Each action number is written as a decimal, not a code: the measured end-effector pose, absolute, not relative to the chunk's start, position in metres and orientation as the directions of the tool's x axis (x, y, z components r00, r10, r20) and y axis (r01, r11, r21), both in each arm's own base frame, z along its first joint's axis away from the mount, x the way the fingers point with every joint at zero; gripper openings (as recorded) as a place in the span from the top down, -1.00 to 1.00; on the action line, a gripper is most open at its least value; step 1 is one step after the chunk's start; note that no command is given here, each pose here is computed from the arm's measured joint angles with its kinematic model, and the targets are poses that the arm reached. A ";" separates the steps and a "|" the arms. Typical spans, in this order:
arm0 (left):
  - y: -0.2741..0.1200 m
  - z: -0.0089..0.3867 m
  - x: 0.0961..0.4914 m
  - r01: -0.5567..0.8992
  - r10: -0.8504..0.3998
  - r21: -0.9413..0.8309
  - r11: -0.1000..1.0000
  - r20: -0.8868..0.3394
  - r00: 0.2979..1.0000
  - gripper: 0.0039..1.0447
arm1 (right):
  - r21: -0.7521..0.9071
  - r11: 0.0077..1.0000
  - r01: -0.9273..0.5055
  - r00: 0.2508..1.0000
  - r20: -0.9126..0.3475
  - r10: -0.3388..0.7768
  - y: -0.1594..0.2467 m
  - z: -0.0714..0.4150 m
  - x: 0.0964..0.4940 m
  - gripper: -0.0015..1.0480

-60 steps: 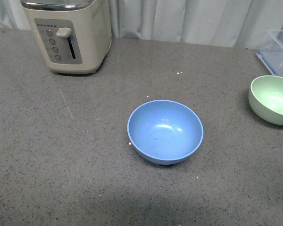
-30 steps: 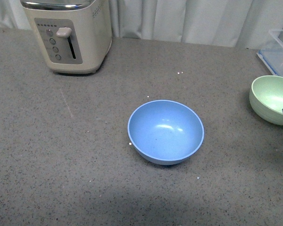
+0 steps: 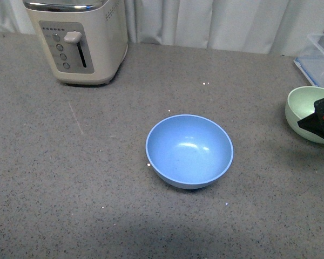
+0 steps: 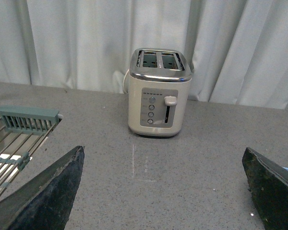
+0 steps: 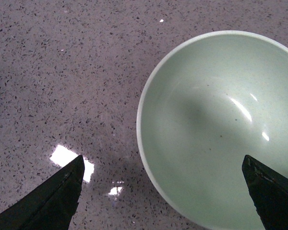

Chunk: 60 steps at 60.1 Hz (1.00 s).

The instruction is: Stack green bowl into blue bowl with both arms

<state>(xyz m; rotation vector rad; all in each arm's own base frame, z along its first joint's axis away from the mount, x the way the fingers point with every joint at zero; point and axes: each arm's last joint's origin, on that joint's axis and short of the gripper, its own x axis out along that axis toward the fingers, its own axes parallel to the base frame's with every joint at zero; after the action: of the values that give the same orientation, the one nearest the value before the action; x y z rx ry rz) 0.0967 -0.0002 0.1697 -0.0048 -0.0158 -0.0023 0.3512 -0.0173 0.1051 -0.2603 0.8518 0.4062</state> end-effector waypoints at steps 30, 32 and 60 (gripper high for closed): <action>0.000 0.170 0.097 0.002 -0.002 -0.005 1.000 0.016 1.000 -0.88 | -0.114 0.839 -0.533 0.503 -0.840 0.205 -0.008 0.080 0.379 -0.83; 0.000 0.170 0.097 0.002 -0.002 -0.005 1.000 0.016 1.000 -0.88 | -0.118 0.837 -0.535 0.501 -0.841 0.202 -0.008 0.079 0.380 -0.83; 0.000 0.170 0.097 0.002 -0.002 -0.005 1.000 0.016 1.000 -0.88 | -0.165 0.806 -0.569 0.496 -0.850 0.176 -0.003 0.073 0.385 0.34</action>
<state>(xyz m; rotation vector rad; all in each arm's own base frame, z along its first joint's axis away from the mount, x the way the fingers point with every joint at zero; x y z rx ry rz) 0.0967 -0.0002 0.1697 -0.0048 -0.0158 -0.0023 0.3846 -0.0027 0.0734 -0.4621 0.9521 0.4708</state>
